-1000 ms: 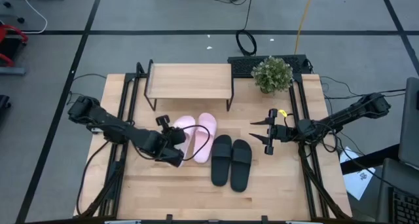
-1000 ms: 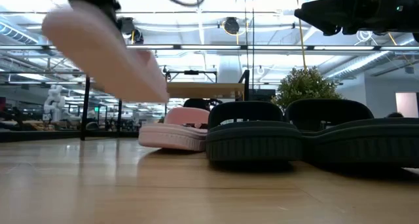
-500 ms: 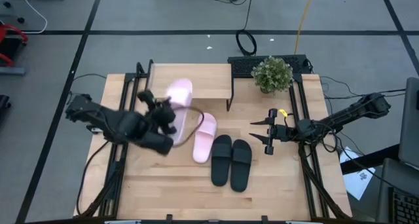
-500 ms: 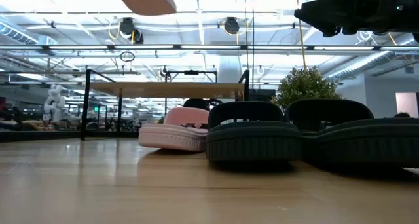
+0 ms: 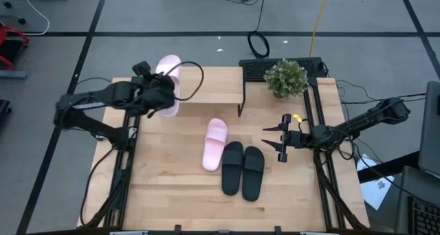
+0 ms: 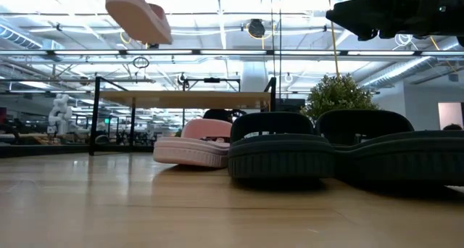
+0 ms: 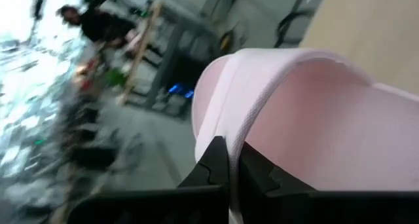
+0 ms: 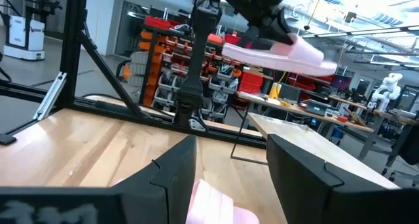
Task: Pick and place slides into the shelf
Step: Put the left pink slide on the shelf
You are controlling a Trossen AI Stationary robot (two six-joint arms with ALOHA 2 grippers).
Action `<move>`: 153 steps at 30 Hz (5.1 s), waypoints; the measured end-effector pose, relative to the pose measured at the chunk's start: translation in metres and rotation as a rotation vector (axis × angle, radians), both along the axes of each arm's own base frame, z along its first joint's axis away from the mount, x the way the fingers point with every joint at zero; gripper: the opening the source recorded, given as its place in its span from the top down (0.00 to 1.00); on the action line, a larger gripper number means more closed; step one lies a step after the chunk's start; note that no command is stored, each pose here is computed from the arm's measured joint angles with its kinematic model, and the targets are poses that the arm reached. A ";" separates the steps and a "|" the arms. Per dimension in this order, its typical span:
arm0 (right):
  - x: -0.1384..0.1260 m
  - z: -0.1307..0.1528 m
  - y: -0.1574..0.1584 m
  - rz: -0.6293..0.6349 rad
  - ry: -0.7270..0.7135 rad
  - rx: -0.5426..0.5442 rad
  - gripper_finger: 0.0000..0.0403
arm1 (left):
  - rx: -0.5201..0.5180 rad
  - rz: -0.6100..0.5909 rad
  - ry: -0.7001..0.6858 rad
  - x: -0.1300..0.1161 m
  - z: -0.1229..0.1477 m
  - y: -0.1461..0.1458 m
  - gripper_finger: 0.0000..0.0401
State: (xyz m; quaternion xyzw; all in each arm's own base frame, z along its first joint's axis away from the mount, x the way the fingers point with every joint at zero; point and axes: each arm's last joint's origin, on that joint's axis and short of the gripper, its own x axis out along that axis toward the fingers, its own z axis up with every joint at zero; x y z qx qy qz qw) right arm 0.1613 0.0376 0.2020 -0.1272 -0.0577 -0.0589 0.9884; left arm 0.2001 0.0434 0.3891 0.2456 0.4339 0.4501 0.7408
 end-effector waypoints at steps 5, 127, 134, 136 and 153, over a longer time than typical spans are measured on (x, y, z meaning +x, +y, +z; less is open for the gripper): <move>0.000 0.002 -0.001 -0.029 -0.023 0.008 0.56 | 0.061 -0.074 -0.041 -0.025 -0.015 0.003 1.00; -0.001 0.006 -0.002 -0.058 -0.054 0.004 0.56 | -0.099 -0.009 0.067 -0.044 -0.110 0.129 0.86; -0.001 0.006 -0.002 -0.058 -0.053 0.004 0.56 | -0.115 0.002 0.060 -0.044 -0.112 0.128 0.86; -0.001 0.006 -0.002 -0.058 -0.054 0.004 0.56 | -0.118 0.007 0.050 -0.044 -0.112 0.128 0.86; -0.001 0.006 -0.002 -0.059 -0.053 0.002 0.56 | -0.111 0.057 0.009 -0.045 -0.111 0.129 0.86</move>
